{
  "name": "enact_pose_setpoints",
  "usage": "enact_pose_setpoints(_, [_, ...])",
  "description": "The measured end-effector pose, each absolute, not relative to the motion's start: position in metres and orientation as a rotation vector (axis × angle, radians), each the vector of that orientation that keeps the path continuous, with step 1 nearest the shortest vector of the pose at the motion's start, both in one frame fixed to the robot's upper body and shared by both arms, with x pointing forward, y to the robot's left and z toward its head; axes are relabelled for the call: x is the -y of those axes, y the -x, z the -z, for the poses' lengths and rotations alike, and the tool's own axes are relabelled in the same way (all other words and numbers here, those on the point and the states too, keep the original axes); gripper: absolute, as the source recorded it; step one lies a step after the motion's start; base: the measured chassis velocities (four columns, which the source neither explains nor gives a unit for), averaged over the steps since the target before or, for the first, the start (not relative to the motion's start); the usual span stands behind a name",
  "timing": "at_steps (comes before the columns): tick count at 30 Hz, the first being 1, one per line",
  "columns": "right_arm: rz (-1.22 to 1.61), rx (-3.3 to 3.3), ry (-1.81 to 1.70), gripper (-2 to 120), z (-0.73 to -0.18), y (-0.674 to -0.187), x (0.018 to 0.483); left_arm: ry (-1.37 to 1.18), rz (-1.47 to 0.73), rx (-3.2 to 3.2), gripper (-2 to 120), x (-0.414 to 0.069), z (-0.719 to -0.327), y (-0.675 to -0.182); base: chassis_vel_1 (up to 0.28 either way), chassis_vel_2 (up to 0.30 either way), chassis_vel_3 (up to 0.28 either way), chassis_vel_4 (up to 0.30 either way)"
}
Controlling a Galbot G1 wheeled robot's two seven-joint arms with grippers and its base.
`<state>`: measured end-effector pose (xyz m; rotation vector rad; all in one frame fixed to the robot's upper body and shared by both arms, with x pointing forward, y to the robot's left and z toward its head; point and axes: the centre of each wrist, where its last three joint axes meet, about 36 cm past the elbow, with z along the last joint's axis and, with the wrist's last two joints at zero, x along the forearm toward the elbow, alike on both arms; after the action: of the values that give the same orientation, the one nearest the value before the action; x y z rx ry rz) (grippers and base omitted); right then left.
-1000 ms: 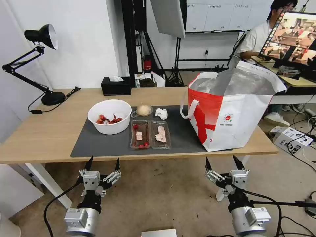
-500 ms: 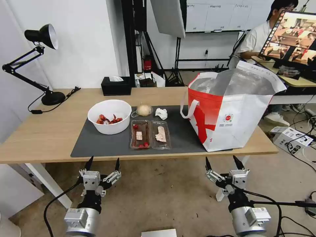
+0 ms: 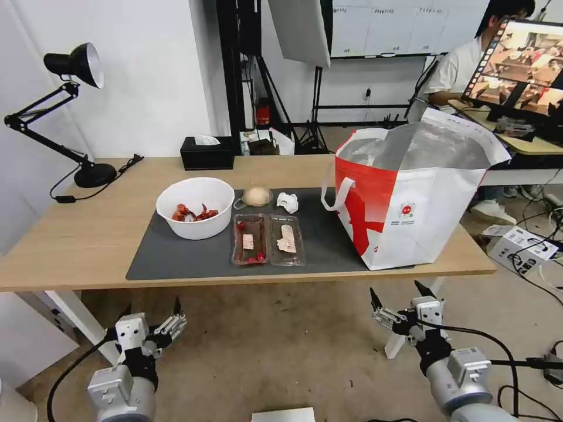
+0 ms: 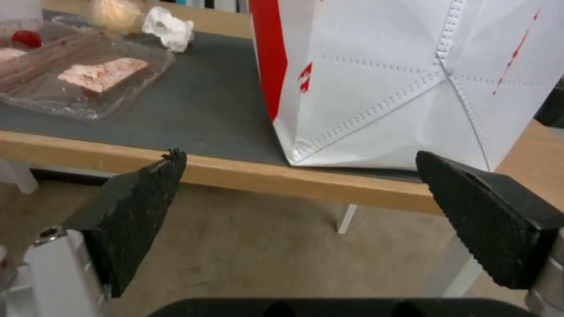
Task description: Pick up the trash from the table and place it into the takeout bag.
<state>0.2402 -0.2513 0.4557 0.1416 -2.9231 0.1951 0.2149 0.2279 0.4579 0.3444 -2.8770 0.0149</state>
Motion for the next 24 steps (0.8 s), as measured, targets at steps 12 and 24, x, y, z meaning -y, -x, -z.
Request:
enact_pose_setpoints(12, [-0.045, 2.975, -0.18, 100, -0.461, -0.24, 0.245, -0.344, -0.027, 2.912, 100, -0.227, -0.459, -0.214, 0.0, 0.0, 0.0, 0.0])
enact_pose_setpoints(24, [0.351, 2.958, -0.256, 100, -0.472, -0.24, 0.226, -0.325, -0.099, 2.959, 100, -0.226, -0.471, -0.21, 0.0, 0.0, 0.0, 0.0])
